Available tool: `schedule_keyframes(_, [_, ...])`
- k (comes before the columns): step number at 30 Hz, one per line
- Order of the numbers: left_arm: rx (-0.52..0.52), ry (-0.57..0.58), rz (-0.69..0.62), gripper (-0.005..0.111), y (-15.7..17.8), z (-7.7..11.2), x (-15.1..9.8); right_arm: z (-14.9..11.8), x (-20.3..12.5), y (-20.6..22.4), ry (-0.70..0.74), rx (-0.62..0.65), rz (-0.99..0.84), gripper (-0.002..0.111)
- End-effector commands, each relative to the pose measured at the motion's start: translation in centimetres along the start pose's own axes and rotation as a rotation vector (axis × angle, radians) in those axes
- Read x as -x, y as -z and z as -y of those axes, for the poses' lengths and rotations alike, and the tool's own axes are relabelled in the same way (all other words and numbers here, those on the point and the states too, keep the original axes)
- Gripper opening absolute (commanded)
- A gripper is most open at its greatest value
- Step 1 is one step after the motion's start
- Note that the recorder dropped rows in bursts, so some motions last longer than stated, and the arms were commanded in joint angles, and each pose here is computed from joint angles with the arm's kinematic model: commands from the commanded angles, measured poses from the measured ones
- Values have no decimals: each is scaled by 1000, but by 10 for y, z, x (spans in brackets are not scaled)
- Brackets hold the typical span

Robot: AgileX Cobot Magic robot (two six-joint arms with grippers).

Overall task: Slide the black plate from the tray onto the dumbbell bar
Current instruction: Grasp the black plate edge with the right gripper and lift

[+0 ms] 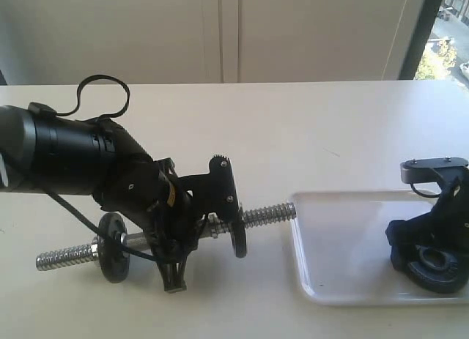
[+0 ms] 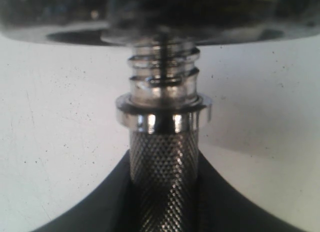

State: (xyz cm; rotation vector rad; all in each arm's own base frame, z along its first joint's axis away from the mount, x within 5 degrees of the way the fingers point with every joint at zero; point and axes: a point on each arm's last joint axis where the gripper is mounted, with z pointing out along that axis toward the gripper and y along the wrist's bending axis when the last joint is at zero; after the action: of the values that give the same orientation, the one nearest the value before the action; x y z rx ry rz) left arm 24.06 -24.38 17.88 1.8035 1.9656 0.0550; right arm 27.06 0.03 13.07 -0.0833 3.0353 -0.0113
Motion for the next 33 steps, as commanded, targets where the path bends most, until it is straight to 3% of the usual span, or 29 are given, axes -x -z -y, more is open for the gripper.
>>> schedule_keyframes(1, [94,15,134,0,21,-13,14,4,-13,-11,40,-26,-112,90])
schedule_keyframes(4, [94,15,134,0,21,-13,14,4,-14,-13,34,-26,-132,89])
schedule_keyframes(6, [94,15,134,0,21,-13,14,3,-16,-17,36,-23,-168,76])
schedule_keyframes(8, [94,15,134,0,21,-13,14,3,-15,-16,-5,-26,-184,48])
schedule_keyframes(9, [94,15,134,0,21,-13,14,3,-8,-11,-16,-27,-180,27])
schedule_keyframes(11, [92,18,135,0,21,-13,14,3,4,5,-26,-17,-158,0])
schedule_keyframes(15, [89,26,137,0,21,-12,15,-1,13,30,-42,30,-20,0])
schedule_keyframes(22, [89,26,137,0,21,-12,15,-22,18,70,-7,254,206,0])
schedule_keyframes(33, [88,37,138,0,21,-12,15,-50,23,80,84,721,264,0])
